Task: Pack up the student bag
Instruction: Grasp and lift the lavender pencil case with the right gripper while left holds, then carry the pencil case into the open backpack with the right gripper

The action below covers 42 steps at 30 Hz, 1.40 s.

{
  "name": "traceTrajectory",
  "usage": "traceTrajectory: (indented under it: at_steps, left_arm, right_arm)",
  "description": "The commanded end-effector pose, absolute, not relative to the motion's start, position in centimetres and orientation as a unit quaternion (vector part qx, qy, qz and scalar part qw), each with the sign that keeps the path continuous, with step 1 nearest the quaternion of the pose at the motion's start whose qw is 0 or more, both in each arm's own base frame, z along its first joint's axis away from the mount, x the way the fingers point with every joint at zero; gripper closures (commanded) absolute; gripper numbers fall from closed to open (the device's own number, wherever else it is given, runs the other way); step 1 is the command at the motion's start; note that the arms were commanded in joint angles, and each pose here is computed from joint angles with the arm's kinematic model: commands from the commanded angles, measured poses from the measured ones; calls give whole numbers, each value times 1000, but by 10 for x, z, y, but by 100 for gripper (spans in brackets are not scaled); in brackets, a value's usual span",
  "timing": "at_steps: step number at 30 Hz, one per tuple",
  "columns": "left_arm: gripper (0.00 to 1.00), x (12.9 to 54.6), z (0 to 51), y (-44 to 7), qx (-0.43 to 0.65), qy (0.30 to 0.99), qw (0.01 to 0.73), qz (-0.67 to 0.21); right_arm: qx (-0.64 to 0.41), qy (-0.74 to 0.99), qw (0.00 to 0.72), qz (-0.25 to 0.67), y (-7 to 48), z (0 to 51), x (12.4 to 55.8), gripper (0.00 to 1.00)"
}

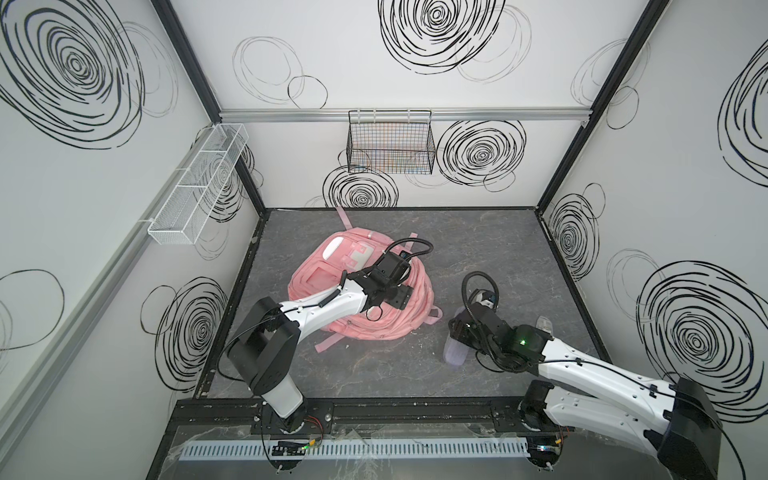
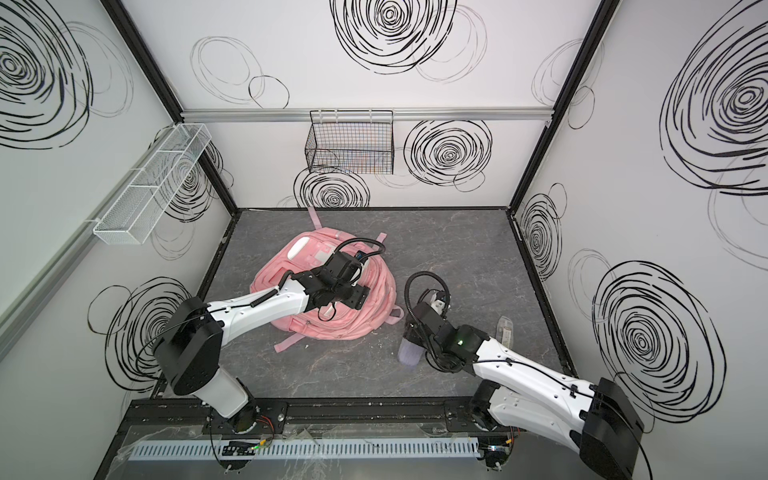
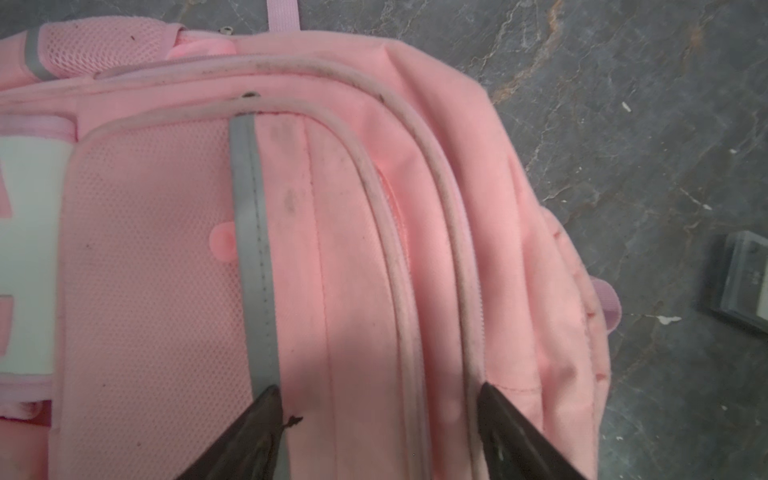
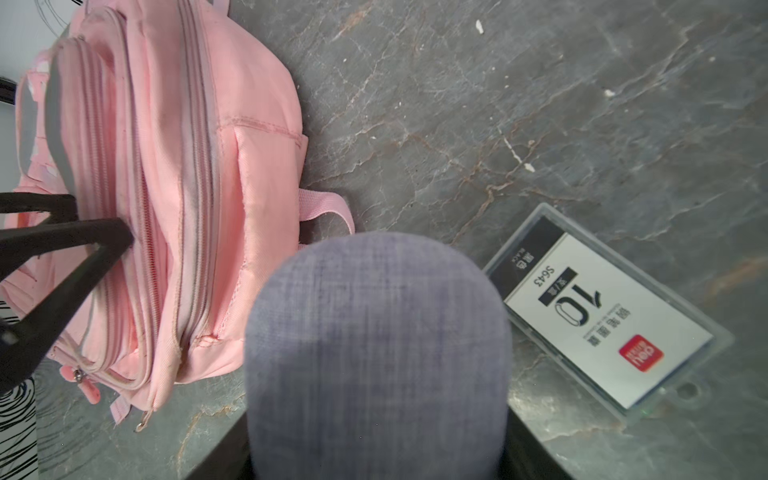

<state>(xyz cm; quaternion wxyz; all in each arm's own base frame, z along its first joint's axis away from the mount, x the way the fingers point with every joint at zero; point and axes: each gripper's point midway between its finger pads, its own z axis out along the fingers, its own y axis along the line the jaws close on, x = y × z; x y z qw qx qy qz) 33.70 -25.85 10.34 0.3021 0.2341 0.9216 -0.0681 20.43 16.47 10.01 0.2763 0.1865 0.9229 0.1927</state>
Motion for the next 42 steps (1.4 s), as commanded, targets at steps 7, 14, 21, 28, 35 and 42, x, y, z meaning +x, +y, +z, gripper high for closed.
traceTrajectory:
  at_steps: [7,14,21,28,35,42]
  left_arm:
    - [100,356,116,-233,218,913,344,15]
    - [100,357,145,-225,197,901,387,-7]
    - [53,342,132,-252,235,904,352,-63]
    - [54,347,108,-252,241,919,310,-45]
    - [54,348,96,-253,242,923,292,-65]
    - [60,351,87,-247,249,925,287,-27]
  right_arm:
    - [186,903,325,209,166,124,221,58]
    - [184,901,332,211,170,134,226,57]
    - [190,899,328,218,173,131,227,57]
    - [183,903,324,215,176,130,228,56]
    - [180,907,315,213,175,120,225,56]
    - [190,905,308,222,172,113,221,56]
